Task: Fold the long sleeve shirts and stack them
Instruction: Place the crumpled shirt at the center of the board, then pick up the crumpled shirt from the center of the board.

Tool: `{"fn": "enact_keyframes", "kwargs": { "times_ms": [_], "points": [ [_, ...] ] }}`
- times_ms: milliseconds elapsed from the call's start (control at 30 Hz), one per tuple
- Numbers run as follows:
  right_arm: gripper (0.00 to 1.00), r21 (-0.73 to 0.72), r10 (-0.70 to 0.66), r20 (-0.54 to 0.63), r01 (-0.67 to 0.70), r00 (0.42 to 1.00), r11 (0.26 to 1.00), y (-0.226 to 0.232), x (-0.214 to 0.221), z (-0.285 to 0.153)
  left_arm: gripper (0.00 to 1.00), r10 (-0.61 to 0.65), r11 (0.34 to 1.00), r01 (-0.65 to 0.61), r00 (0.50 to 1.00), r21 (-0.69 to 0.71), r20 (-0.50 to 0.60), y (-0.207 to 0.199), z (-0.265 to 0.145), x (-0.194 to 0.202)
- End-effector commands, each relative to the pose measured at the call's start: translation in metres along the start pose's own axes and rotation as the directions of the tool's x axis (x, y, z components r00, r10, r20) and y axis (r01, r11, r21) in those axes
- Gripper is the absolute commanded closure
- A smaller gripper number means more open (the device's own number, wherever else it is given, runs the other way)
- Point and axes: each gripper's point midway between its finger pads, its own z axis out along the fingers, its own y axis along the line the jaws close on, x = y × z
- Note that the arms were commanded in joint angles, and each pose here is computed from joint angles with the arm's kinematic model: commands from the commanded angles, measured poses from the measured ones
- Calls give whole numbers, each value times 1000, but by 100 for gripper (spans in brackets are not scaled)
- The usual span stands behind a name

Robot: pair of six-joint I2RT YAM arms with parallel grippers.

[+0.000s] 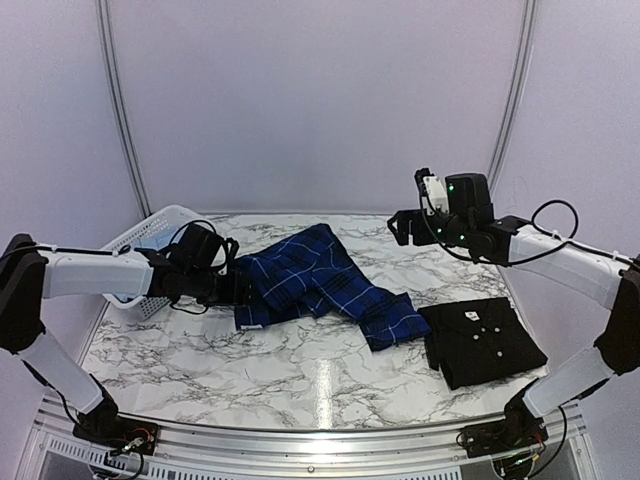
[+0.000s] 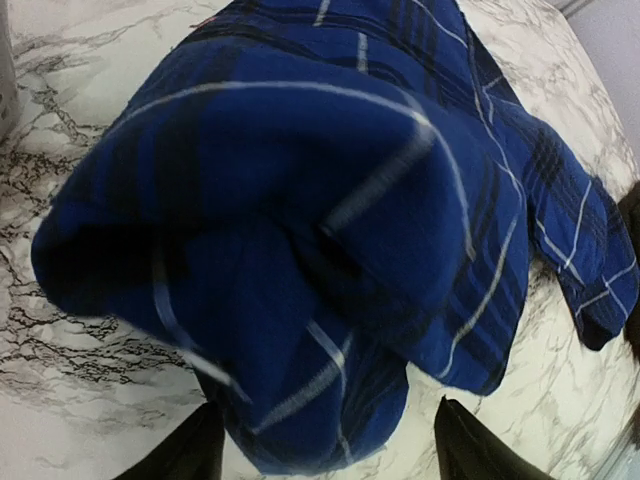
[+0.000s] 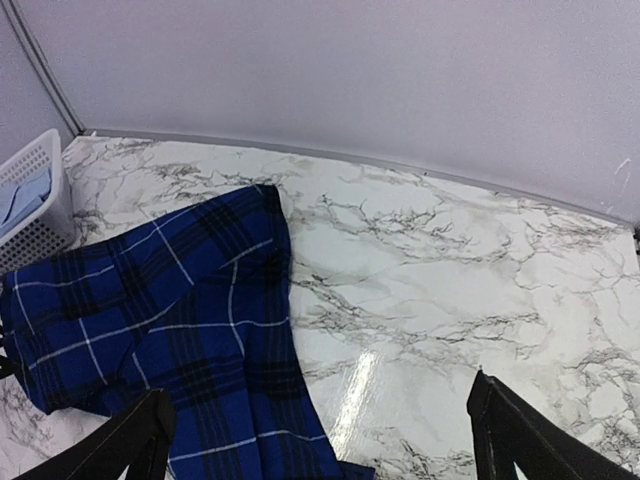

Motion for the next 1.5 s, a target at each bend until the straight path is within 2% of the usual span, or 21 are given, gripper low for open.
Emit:
{"fn": "enact_keyframes", "kwargs": {
  "times_ms": [0,133,267,433,667,933,1033,1133,1167,1267,1333,1433,1467],
  "points": [
    [2,-98,-41,-76,34,996,995,25,30,4,19,5,997,-23,976,80,218,-28,-54,-51],
    [3,-126,-66,-158,47,985,991,35,63,12,14,15,996,-34,973,79,232,-31,-67,-56],
    [4,-111,-48,-233,23,971,994,32,91,13,11,29,998,-41,963,43,267,-30,-84,-62],
    [8,-97,-25,-334,-8,942,995,26,134,9,10,54,995,-75,957,63,285,-44,-99,-66],
    [14,-93,-35,-450,-8,892,996,38,185,-4,9,82,990,-108,964,92,251,-62,-88,-62],
    [19,66,29,-519,6,854,998,9,219,-9,8,122,982,-152,965,116,232,-84,-77,-59],
    [23,71,47,-531,-11,846,997,10,226,-8,7,133,980,-162,966,118,223,-87,-73,-56],
    [35,33,40,-532,-27,846,999,23,226,-3,7,140,978,-169,967,124,214,-91,-68,-54],
    [42,20,33,-530,-27,848,999,28,224,-1,7,143,977,-172,967,127,212,-93,-67,-53],
    [72,-33,31,-506,-56,862,998,44,206,3,7,148,975,-177,968,131,205,-96,-62,-50],
    [86,-102,30,-476,-89,879,991,60,186,4,7,153,970,-185,969,159,193,-102,-61,-47],
    [99,-197,30,-420,-123,907,973,84,148,4,7,169,960,-205,967,192,188,-110,-58,-43],
    [100,-231,31,-398,-133,917,964,92,133,3,6,179,955,-217,965,204,191,-114,-58,-42]
  ]
}}
